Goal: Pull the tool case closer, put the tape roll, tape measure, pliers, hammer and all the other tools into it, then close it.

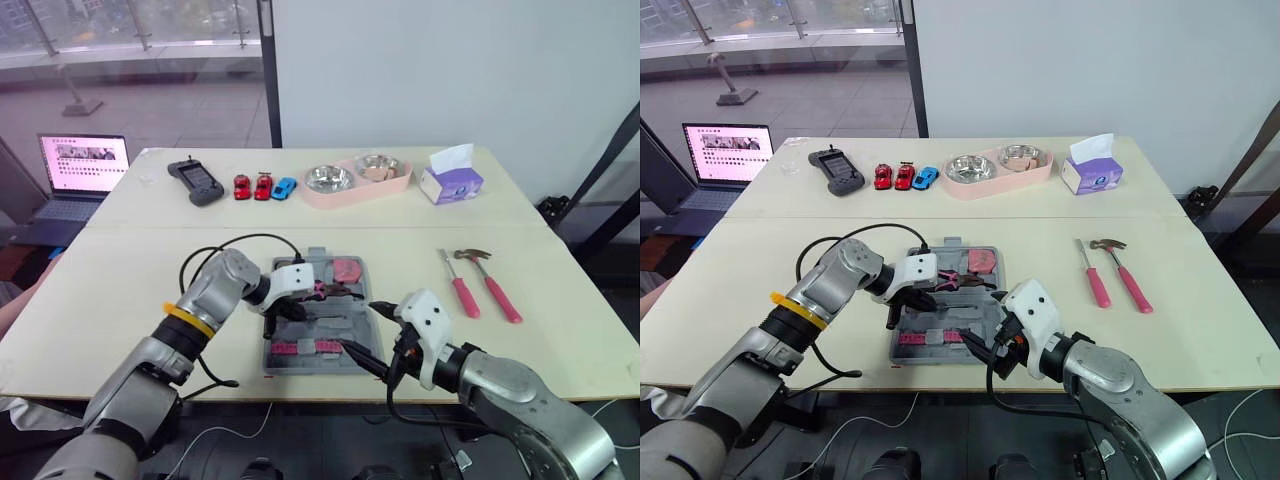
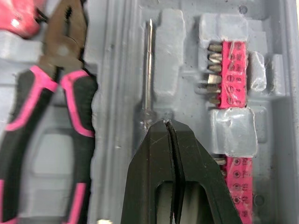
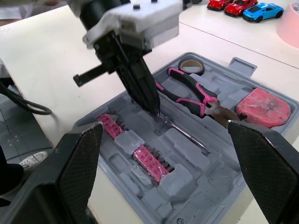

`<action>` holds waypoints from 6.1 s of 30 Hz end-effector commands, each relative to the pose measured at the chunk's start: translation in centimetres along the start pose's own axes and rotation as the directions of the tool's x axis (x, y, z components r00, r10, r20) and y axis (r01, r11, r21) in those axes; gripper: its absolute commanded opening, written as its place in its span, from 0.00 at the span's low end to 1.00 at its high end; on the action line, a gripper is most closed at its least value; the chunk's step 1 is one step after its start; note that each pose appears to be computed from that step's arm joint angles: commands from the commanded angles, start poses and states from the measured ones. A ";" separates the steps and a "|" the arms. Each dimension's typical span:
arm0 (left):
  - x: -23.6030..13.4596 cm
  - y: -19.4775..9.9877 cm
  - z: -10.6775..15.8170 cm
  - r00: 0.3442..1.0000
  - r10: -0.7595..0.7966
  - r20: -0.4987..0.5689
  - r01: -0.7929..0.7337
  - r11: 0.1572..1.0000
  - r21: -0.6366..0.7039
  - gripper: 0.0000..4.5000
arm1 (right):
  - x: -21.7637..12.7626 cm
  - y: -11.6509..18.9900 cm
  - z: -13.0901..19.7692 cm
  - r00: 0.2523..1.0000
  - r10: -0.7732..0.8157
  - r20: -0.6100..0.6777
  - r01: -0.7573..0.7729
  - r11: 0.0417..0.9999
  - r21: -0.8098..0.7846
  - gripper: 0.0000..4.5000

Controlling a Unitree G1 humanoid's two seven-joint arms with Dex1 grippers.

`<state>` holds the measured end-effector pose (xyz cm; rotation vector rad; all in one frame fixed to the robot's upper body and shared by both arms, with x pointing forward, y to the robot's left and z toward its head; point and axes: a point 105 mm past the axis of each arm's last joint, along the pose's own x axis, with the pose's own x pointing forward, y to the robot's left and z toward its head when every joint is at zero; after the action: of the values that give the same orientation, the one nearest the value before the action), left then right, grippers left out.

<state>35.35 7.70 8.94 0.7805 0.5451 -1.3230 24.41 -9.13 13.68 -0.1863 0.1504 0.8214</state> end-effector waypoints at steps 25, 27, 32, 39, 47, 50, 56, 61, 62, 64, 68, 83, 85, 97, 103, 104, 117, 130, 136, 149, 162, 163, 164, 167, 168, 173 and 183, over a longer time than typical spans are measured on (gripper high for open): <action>1.6 1.3 -1.7 0.993 0.121 -0.008 -0.120 0.992 0.026 0.01 | -0.8 -0.4 1.0 1.000 -0.004 0.020 0.005 0.999 -0.048 1.00; 0.2 2.4 0.6 0.984 0.153 0.087 -0.154 0.988 0.011 0.01 | -0.8 -0.7 1.1 1.000 -0.003 0.022 0.004 0.999 -0.053 1.00; -5.4 3.9 4.6 0.927 0.214 0.308 -0.208 0.977 -0.055 0.01 | -1.1 -1.8 1.2 1.000 -0.007 0.019 0.009 0.998 -0.066 1.00; -13.2 2.7 0.6 0.870 0.292 0.396 -0.220 0.951 -0.216 0.01 | -2.1 -4.2 0.7 0.999 -0.038 -0.011 0.037 0.996 -0.086 1.00; -16.6 -2.7 -9.9 0.904 0.372 0.212 -0.263 0.873 -0.411 0.01 | -4.4 -7.7 -0.2 0.991 -0.119 -0.053 0.115 0.990 -0.082 1.00; -17.3 -4.5 -13.0 0.895 0.424 0.136 -0.330 0.837 -0.437 0.13 | -6.1 -9.1 -0.9 0.982 -0.174 -0.079 0.168 0.983 -0.073 1.00; -20.5 -5.9 -16.0 0.847 0.528 0.067 -0.441 0.766 -0.468 0.77 | -11.5 -11.2 -2.7 0.946 -0.281 -0.160 0.272 0.959 -0.076 1.00; -25.0 -6.8 -18.5 0.776 0.630 -0.034 -0.567 0.672 -0.475 0.99 | -17.2 -12.9 -3.3 0.895 -0.398 -0.200 0.384 0.917 -0.106 1.00; -25.5 -7.2 -19.0 0.768 0.638 -0.055 -0.581 0.660 -0.476 0.99 | -17.8 -13.1 -3.6 0.888 -0.410 -0.209 0.395 0.912 -0.110 1.00; -25.9 -7.9 -19.7 0.759 0.646 -0.080 -0.597 0.644 -0.478 0.99 | -18.2 -13.4 -4.0 0.882 -0.421 -0.213 0.407 0.907 -0.111 1.00; -25.3 -8.7 -19.7 0.763 0.642 -0.074 -0.591 0.646 -0.484 0.99 | -17.8 -13.3 -4.5 0.889 -0.406 -0.212 0.392 0.914 -0.105 1.00; -14.6 -10.5 -12.2 0.765 0.607 0.216 -0.428 0.730 -0.533 0.99 | -11.4 -9.3 -3.9 0.853 -0.507 -0.124 0.517 0.853 0.070 1.00; -13.1 -10.7 -9.6 0.747 0.592 0.301 -0.394 0.760 -0.517 0.99 | -10.1 -9.2 -4.5 0.789 -0.597 -0.149 0.609 0.791 0.054 1.00; -9.1 -12.0 -0.2 0.712 0.407 0.573 -0.145 0.883 -0.447 0.99 | -9.5 -19.5 -6.5 0.441 -0.869 -0.226 0.887 0.461 -0.039 1.00; -8.8 -11.9 1.0 0.695 0.404 0.595 -0.144 0.889 -0.435 0.99 | -8.8 -24.7 -7.6 0.407 -0.870 -0.279 0.904 0.426 -0.012 1.00; -8.8 -11.8 1.2 0.690 0.409 0.597 -0.153 0.889 -0.432 0.99 | -8.7 -25.5 -8.1 0.396 -0.867 -0.301 0.908 0.418 -0.009 1.00; -8.8 -12.1 1.2 0.670 0.461 0.582 -0.203 0.868 -0.454 1.00 | -7.8 -27.3 -12.1 0.380 -0.774 -0.506 0.913 0.401 0.071 0.88; -8.5 -12.2 -0.4 0.678 0.474 0.562 -0.205 0.856 -0.475 1.00 | -6.4 -27.0 -10.4 0.455 -0.785 -0.420 0.890 0.414 0.190 0.11; -8.3 -12.2 -0.6 0.687 0.462 0.561 -0.199 0.862 -0.466 1.00 | -6.2 -25.3 -3.9 0.524 -0.831 -0.186 0.851 0.500 0.163 0.11; -8.6 -10.5 -0.9 0.709 0.431 0.558 -0.186 0.878 -0.441 1.00 | -4.0 -11.7 -1.3 0.687 -0.697 -0.206 0.719 0.693 0.051 0.11; -9.3 -10.3 -0.5 0.733 0.404 0.547 -0.184 0.893 -0.412 1.00 | -2.3 -8.2 -8.8 0.615 -0.683 -0.394 0.757 0.651 0.055 0.11; -9.4 -10.3 -0.5 0.733 0.405 0.547 -0.186 0.892 -0.411 1.00 | -2.1 -8.3 -9.0 0.613 -0.684 -0.395 0.760 0.648 0.056 0.11; -9.4 -10.3 -0.4 0.732 0.406 0.547 -0.187 0.892 -0.411 1.00 | -1.9 -8.3 -9.2 0.613 -0.685 -0.395 0.761 0.647 0.059 0.11; -9.5 -10.3 -0.4 0.733 0.408 0.544 -0.192 0.891 -0.411 1.00 | -1.5 -8.1 -10.1 0.611 -0.675 -0.414 0.762 0.644 0.075 0.11; -9.5 -10.3 -0.4 0.733 0.410 0.543 -0.193 0.891 -0.411 1.00 | -1.3 -8.0 -10.4 0.613 -0.666 -0.425 0.761 0.643 0.088 0.11; -9.6 -10.2 -0.3 0.728 0.424 0.538 -0.207 0.885 -0.418 1.00 | -0.6 -6.9 -11.5 0.632 -0.616 -0.471 0.757 0.622 0.203 0.48; -9.8 -10.1 -0.4 0.719 0.453 0.527 -0.227 0.870 -0.438 1.00 | -1.2 -8.2 -7.3 0.691 -0.633 -0.348 0.719 0.653 0.240 0.98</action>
<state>23.90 13.62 12.93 0.1008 0.1167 -1.0059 28.64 -17.34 4.63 0.0220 0.5315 -0.0551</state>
